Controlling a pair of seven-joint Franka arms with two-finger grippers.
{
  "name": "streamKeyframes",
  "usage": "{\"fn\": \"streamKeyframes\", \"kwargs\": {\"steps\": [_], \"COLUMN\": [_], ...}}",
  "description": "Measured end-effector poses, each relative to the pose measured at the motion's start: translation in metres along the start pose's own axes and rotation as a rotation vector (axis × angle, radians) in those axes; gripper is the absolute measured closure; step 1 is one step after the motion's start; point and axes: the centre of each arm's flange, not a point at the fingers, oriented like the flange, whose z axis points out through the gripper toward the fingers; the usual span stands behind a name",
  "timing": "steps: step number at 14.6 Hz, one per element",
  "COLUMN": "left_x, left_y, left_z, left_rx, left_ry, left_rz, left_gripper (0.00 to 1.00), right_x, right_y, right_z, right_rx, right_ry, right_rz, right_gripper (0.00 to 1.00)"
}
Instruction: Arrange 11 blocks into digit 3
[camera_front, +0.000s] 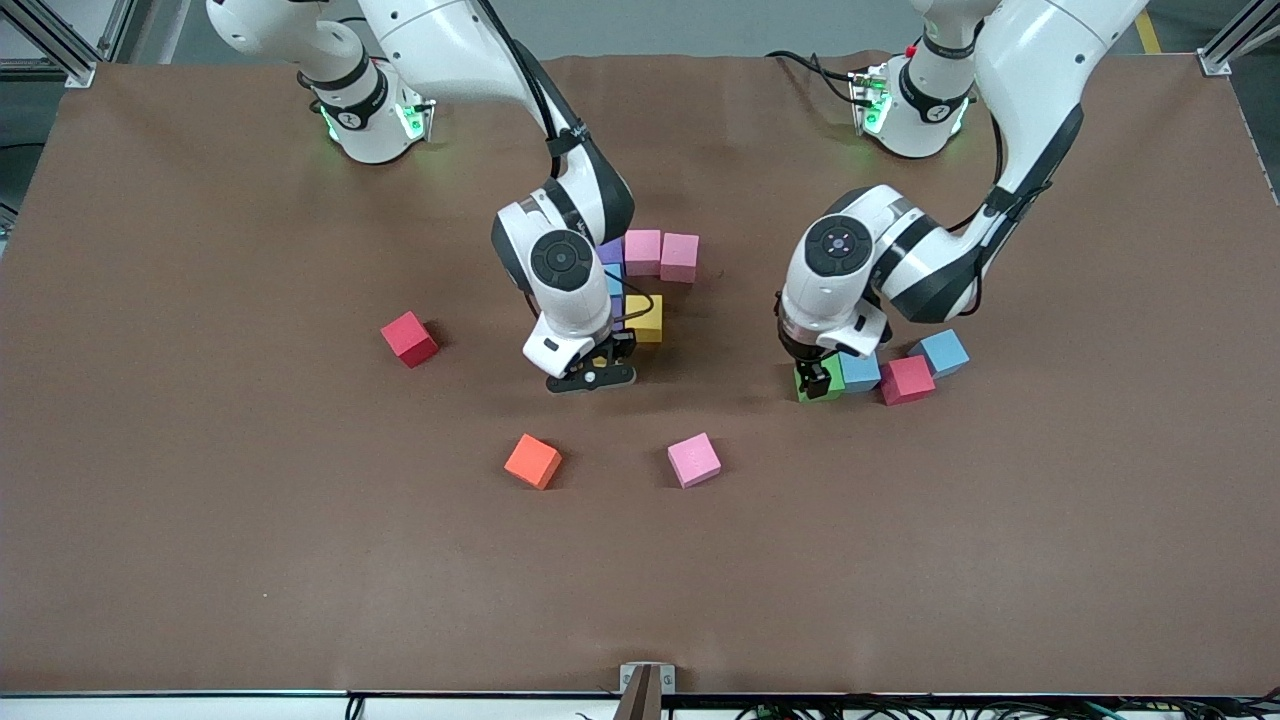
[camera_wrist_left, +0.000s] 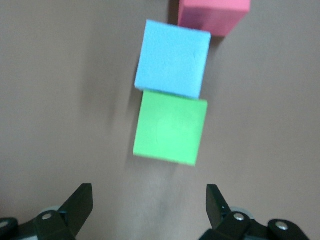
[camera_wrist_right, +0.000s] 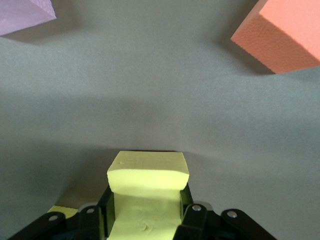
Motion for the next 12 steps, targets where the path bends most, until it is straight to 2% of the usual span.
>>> {"fn": "streamKeyframes", "kwargs": {"steps": [6,12], "left_x": [0.034,0.059], "left_y": [-0.001,0.019], "left_z": [0.022,0.027], "left_rx": [0.001,-0.022], "left_ry": [-0.02,-0.043], "left_rz": [0.045,0.147], "left_gripper": [0.0,0.0], "right_x": [-0.003,-0.009], "right_y": [-0.004,-0.012], "right_z": [0.004,0.004], "right_rx": [-0.004,-0.004], "right_ry": [-0.005,-0.005], "right_rz": [0.038,0.052], "right_gripper": [0.47,0.47]}}
